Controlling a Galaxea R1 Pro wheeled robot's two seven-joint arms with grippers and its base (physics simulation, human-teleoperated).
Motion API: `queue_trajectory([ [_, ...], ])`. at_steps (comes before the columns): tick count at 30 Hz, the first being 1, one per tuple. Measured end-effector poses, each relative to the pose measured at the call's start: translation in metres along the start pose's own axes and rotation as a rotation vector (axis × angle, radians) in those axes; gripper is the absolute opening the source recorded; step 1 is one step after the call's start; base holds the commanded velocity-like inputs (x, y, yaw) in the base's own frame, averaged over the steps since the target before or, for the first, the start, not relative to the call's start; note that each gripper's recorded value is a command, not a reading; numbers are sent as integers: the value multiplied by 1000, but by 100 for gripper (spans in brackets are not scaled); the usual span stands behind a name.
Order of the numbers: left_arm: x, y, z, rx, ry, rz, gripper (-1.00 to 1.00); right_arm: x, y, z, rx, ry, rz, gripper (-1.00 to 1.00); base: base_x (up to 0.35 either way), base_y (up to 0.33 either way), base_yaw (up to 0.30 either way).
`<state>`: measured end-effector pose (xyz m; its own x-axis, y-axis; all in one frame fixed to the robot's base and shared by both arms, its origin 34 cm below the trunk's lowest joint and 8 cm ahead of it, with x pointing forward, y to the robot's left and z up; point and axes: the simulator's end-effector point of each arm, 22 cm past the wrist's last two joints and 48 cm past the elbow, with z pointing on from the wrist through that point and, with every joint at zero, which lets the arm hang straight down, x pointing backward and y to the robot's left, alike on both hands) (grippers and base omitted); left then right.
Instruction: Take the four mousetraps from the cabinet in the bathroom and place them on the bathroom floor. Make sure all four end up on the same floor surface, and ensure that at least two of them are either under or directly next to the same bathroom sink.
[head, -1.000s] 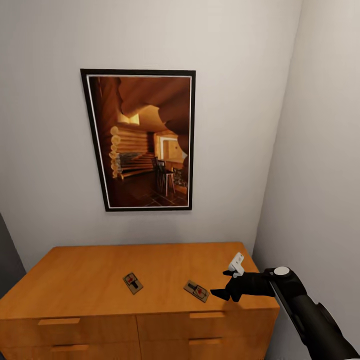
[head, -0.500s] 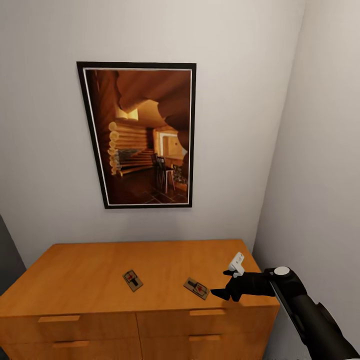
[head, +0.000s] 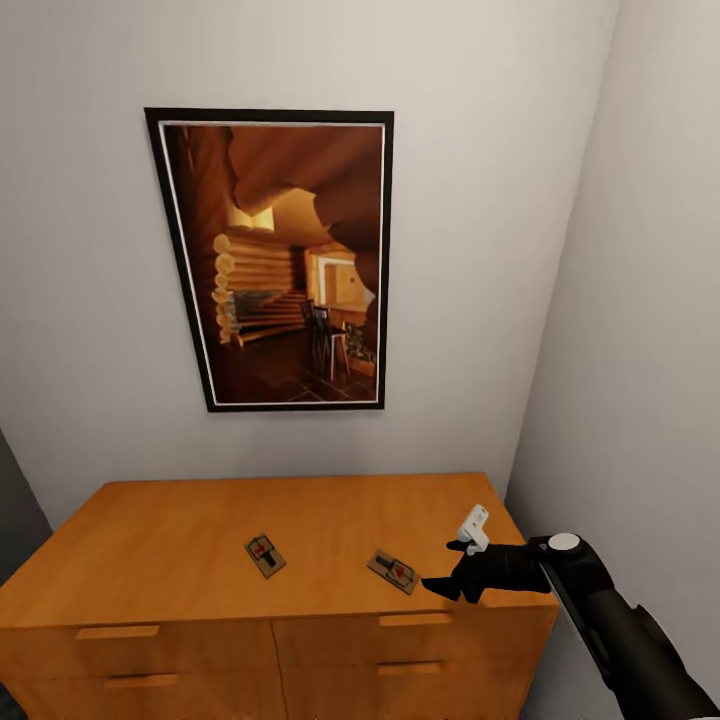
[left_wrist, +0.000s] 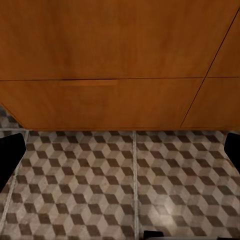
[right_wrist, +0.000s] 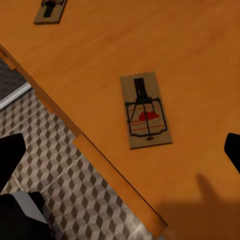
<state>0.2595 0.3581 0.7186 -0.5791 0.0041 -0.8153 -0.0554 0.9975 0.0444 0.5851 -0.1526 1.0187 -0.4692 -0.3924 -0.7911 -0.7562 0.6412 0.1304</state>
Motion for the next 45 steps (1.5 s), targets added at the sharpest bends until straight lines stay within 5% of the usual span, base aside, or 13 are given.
queue_trajectory([
  [29, 11, 0, -6, 0, 40, 3, 100, 12, -6, 8, -3, 19, 15, 100, 0, 0, 0],
  [45, 12, 0, -6, 0, 41, 3, 100, -2, -14, 5, 28, -39, -81, 100, 0, 0, 0],
])
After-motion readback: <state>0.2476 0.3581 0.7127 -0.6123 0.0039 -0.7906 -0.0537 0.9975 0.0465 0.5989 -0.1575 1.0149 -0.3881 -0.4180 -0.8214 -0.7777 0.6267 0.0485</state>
